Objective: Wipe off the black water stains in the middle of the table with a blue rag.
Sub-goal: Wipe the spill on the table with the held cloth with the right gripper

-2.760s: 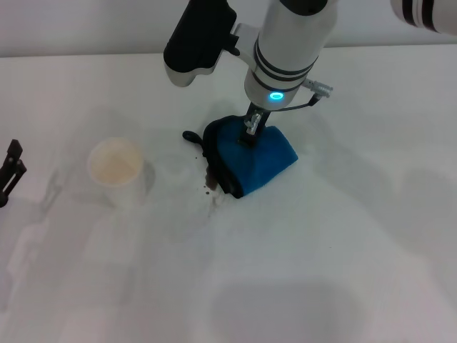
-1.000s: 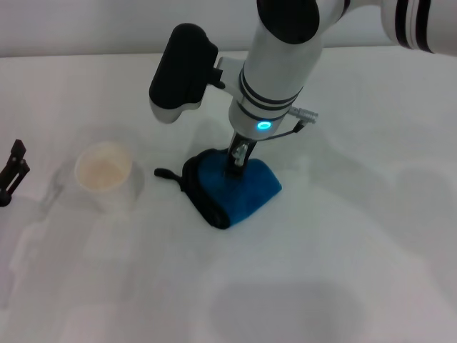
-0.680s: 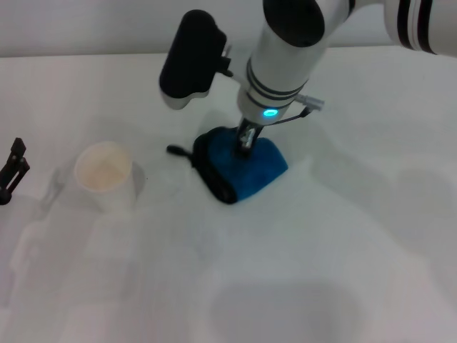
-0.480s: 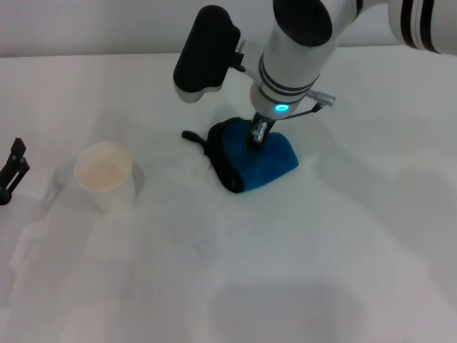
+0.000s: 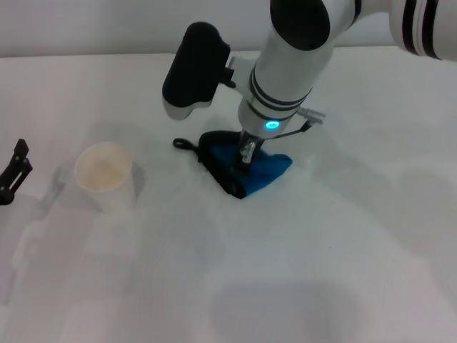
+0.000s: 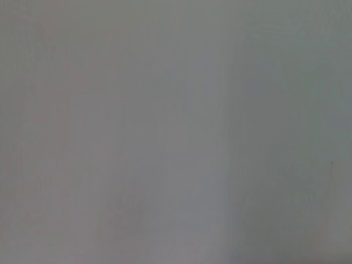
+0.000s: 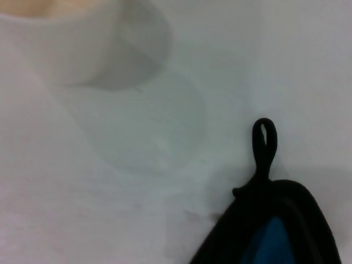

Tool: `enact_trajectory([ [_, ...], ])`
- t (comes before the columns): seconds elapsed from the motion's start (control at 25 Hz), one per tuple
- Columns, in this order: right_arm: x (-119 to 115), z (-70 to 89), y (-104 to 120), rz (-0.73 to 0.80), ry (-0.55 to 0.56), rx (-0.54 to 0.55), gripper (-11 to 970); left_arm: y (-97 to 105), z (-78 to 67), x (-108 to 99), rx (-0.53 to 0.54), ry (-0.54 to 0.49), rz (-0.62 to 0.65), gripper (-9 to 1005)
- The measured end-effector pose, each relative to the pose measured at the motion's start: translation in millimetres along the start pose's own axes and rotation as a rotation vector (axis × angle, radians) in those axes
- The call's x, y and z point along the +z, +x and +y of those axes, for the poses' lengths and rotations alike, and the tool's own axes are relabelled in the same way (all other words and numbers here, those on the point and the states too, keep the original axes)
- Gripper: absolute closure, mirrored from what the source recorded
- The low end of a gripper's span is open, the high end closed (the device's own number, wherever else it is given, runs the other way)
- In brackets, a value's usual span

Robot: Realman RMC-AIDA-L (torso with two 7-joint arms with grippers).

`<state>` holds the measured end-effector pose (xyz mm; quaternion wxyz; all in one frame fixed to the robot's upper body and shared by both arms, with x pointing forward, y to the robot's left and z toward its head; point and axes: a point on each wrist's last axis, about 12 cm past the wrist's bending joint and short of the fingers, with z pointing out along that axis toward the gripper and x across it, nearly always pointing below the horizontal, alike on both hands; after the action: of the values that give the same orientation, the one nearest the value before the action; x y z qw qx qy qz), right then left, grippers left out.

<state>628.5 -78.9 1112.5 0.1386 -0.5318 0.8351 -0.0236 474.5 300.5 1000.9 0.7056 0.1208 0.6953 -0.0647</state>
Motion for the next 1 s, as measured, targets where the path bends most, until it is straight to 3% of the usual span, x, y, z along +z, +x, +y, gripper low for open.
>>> enact_trajectory([
  [0.36,-0.9,18.7,-2.8,-0.022,-0.087,-0.03,927,-0.3,-0.4,0.7,-0.001,0.003,-0.001,109],
  [0.72,-6.6,44.2,2.6,0.029,-0.243,-0.101,927,-0.5,-0.6,1.2,-0.001,0.005,-0.002,108],
  [1.0,-6.3,44.1,-0.3,0.005,-0.226,-0.094,928,-0.7,-0.7,1.2,-0.001,0.006,-0.003,109],
])
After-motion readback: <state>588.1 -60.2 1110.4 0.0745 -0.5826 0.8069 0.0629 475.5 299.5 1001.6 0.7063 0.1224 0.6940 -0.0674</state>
